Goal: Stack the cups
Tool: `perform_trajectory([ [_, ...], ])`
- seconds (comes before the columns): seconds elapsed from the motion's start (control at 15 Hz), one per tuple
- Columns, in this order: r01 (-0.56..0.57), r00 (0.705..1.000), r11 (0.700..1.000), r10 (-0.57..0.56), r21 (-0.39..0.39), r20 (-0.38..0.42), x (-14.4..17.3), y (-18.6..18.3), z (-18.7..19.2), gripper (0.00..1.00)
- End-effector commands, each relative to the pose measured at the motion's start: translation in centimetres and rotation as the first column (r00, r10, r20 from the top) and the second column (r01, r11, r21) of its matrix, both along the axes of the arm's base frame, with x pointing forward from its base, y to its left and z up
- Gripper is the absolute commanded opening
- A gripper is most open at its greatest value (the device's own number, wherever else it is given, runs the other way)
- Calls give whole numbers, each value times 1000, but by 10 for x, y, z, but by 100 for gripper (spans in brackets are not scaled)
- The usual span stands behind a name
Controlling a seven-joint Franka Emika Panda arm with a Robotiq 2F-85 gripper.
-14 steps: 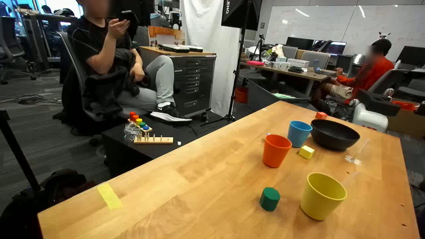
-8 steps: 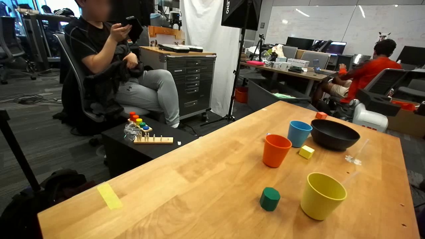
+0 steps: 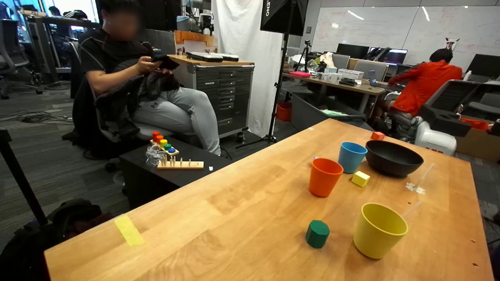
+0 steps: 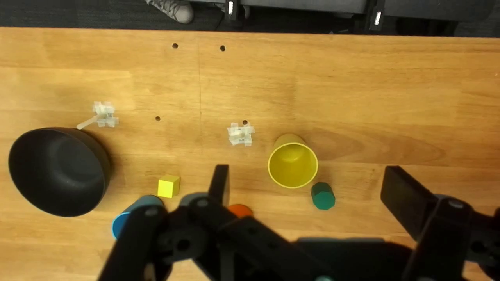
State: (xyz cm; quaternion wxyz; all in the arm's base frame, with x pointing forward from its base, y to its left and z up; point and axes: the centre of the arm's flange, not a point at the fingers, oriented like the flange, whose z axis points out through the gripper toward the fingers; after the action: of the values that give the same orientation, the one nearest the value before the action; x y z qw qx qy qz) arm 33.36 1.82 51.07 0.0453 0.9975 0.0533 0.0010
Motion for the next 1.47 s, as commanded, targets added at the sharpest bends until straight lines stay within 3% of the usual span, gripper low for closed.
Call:
perform_trajectory([
  [0.0, 5, 1000, 1000, -5, 14, -11, 18, 11, -10, 100],
  [0.33, -34, 995, 999, 36, 27, -92, 41, 28, -22, 100],
  [0.4, -29, 996, 1000, 30, 11, -87, 25, 16, -34, 100],
  [0.53, -39, 995, 999, 40, 13, -96, 32, 21, -34, 100],
  [1.07, -58, 995, 997, 61, 43, -74, 40, 17, -41, 100],
  [1.4, -67, 997, 995, 70, 75, -36, 73, 16, -71, 100],
])
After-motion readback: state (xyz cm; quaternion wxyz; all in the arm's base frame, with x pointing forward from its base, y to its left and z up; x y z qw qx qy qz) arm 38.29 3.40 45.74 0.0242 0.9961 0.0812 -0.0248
